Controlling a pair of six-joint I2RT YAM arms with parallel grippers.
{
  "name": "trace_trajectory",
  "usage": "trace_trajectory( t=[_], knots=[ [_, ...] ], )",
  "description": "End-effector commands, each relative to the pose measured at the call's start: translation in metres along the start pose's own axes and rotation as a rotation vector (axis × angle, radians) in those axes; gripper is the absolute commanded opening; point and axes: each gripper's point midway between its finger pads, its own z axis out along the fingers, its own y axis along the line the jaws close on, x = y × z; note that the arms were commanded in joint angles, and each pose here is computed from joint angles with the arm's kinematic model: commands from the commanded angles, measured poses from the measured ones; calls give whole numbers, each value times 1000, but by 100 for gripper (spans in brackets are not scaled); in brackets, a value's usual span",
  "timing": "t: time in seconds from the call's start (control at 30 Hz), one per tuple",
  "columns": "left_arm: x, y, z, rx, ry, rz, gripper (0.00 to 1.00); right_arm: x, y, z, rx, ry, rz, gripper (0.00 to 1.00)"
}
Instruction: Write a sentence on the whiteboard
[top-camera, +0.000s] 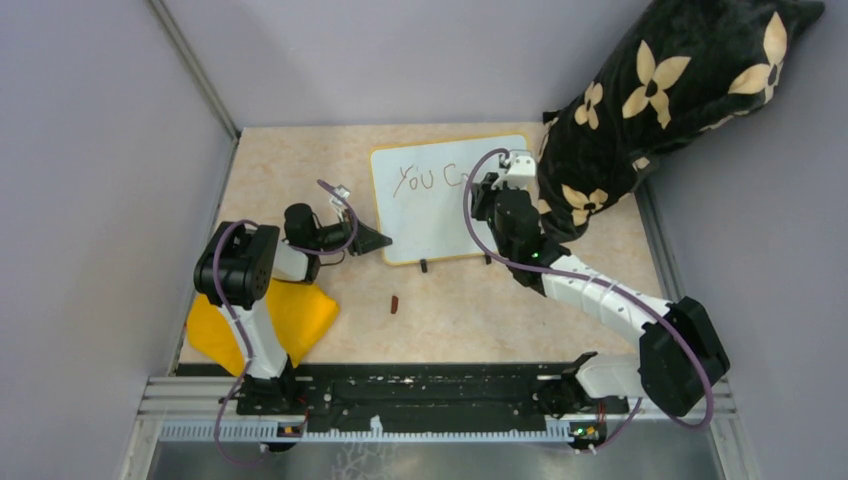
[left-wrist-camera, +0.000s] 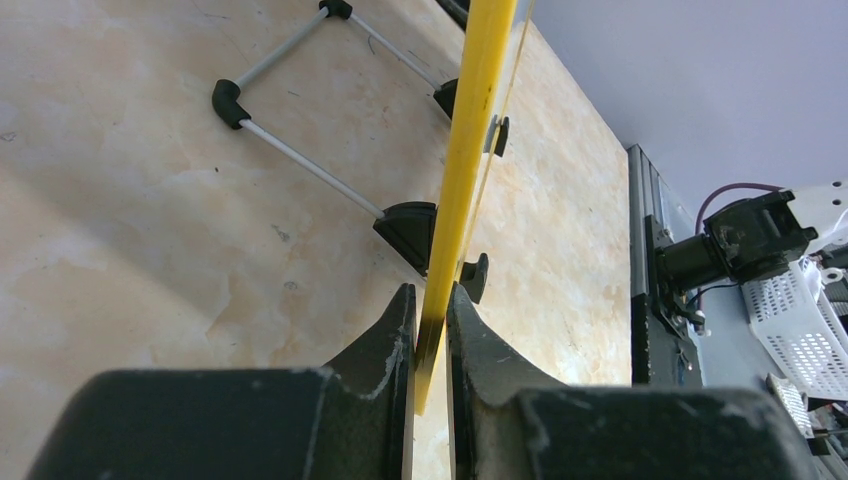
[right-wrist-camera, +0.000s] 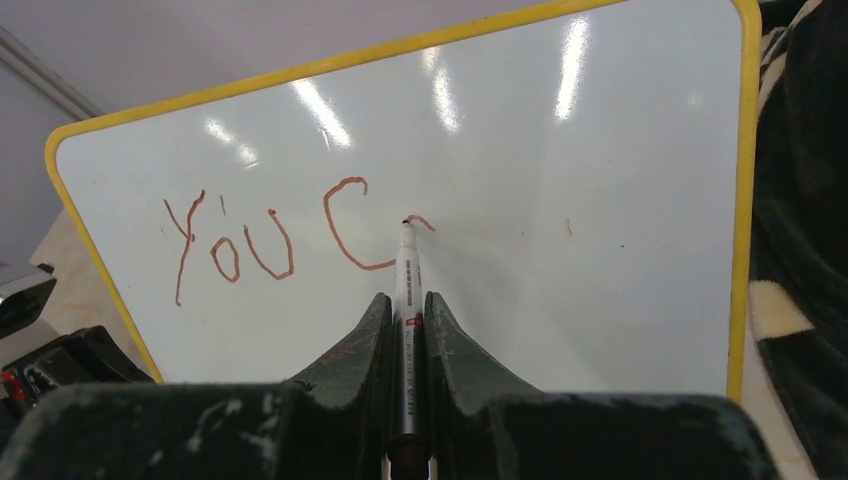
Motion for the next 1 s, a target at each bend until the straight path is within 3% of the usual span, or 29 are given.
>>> trace_trajectory(
  t=[0.0, 0.47, 0.97],
  knots=[
    [2, 2, 0, -16, 3, 7, 0, -19, 11, 5, -40, -42, 40, 0],
    [2, 1, 0, -15, 4, 7, 0, 5, -9, -9, 3, 5, 24, 0],
    [2, 0, 1, -12, 8, 12, 0, -18, -14, -6, 43, -41, 17, 0]
  ],
)
